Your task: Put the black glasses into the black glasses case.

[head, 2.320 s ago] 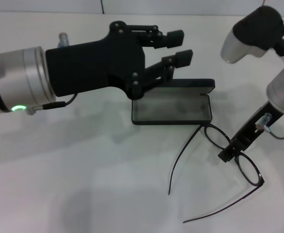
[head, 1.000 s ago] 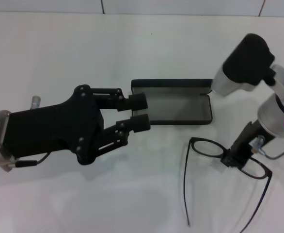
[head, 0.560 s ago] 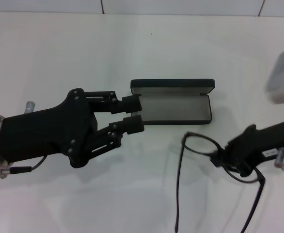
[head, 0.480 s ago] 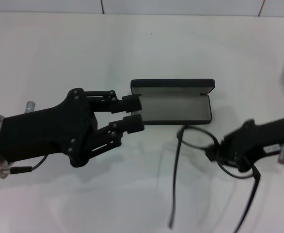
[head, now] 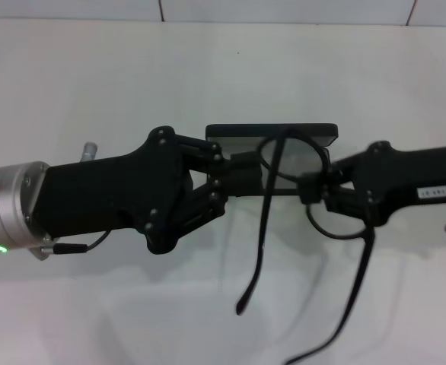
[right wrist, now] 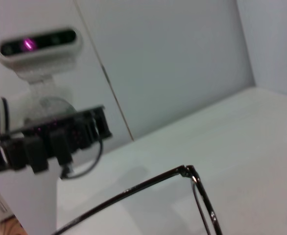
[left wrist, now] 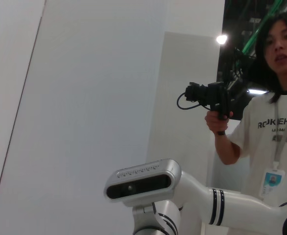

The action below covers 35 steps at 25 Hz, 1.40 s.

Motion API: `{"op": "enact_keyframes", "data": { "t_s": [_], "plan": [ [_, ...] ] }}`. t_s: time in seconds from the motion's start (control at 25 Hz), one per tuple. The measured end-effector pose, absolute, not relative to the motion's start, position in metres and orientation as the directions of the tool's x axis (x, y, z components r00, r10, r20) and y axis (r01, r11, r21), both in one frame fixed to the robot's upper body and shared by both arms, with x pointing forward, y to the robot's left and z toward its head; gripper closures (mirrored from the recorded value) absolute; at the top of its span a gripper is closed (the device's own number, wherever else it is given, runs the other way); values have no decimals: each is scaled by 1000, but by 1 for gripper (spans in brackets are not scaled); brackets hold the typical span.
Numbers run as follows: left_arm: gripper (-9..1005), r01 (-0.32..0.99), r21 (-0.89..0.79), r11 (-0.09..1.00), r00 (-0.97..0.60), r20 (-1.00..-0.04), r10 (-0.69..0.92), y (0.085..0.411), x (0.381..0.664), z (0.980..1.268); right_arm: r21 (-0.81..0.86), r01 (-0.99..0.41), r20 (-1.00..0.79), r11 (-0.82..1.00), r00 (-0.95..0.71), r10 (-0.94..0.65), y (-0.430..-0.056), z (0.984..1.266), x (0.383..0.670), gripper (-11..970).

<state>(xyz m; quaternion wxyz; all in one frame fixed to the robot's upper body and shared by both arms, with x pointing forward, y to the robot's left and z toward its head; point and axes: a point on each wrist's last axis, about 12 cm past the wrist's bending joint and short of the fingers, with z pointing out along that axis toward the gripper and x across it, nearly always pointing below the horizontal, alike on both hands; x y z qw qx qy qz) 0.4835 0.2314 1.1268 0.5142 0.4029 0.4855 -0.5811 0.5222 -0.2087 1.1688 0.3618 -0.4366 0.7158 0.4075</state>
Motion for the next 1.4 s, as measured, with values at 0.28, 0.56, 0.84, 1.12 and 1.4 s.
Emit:
{"op": "enact_keyframes", "data": {
  "t_s": [0.28, 0.56, 0.84, 1.12, 1.4],
  "plan": [
    [892, 989, -150, 8, -145, -966, -214, 230, 483, 1121, 264, -936, -909, 232, -322, -265, -202, 1170, 527, 861],
    [899, 989, -147, 9, -141, -965, -222, 226, 486, 1117, 260, -945, -926, 200, -303, -227, -198, 1173, 528, 861],
    [898, 990, -143, 16, -135, -964, -228, 224, 488, 1115, 266, -948, -930, 173, -299, -213, -195, 1175, 526, 861],
    [899, 987, -154, 36, -140, -956, -260, 223, 491, 1113, 269, -950, -931, 161, -299, -211, -194, 1175, 525, 861],
    [898, 981, -176, 79, -150, -953, -262, 222, 495, 1109, 270, -950, -931, 155, -298, -211, -192, 1175, 524, 861]
  ]
}}
